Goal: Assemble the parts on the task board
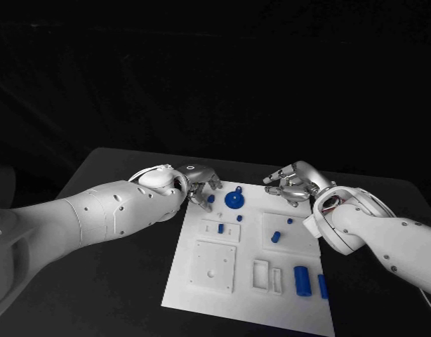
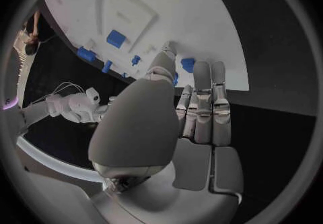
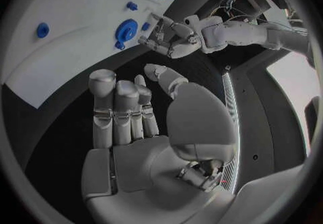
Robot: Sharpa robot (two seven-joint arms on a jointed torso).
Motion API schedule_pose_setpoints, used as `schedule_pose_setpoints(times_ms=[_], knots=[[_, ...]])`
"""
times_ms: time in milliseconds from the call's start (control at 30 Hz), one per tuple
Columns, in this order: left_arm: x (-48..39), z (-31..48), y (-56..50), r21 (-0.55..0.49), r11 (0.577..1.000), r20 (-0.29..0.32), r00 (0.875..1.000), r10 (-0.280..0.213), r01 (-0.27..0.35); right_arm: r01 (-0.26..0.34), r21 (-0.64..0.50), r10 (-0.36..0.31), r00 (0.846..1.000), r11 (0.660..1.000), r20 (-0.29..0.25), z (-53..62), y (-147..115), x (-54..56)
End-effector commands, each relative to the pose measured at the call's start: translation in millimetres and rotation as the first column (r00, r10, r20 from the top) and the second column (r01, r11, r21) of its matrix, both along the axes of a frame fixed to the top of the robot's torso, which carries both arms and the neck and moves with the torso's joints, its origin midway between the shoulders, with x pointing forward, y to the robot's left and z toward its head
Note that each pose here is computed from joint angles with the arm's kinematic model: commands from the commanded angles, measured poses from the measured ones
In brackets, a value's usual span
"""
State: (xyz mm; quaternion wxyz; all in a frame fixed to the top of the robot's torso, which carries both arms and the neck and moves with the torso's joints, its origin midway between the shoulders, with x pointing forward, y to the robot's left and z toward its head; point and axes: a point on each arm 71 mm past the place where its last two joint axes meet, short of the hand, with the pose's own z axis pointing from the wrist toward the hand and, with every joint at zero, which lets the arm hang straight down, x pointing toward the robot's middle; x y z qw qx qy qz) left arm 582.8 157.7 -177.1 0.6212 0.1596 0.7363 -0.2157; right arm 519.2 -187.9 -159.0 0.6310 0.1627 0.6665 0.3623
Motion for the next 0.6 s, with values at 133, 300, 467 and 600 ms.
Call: schedule_pose_setpoints(times_ms=[133,300,467,600], knots=[[1.3,-6.3,-0.4,0.078,0.997,-0.011,1.000,-0.006,0.007,-0.019,-0.001,0.019,1.000,1.000,-0.004,-0.2,2.7,-0.6],[3.8,-7.0,1.8,0.083,0.997,-0.006,1.000,0.004,-0.004,-0.021,-0.001,0.021,1.000,1.000,-0.004,-0.1,3.1,-0.8],[4.6,-7.8,1.2,0.087,0.996,-0.014,1.000,0.004,-0.003,-0.022,-0.001,0.022,1.000,1.000,-0.005,0.0,3.3,-1.0],[4.3,-9.4,-0.9,0.095,0.995,-0.030,1.000,0.000,0.003,-0.023,-0.002,0.023,1.000,1.000,-0.005,-0.1,3.5,-1.0]])
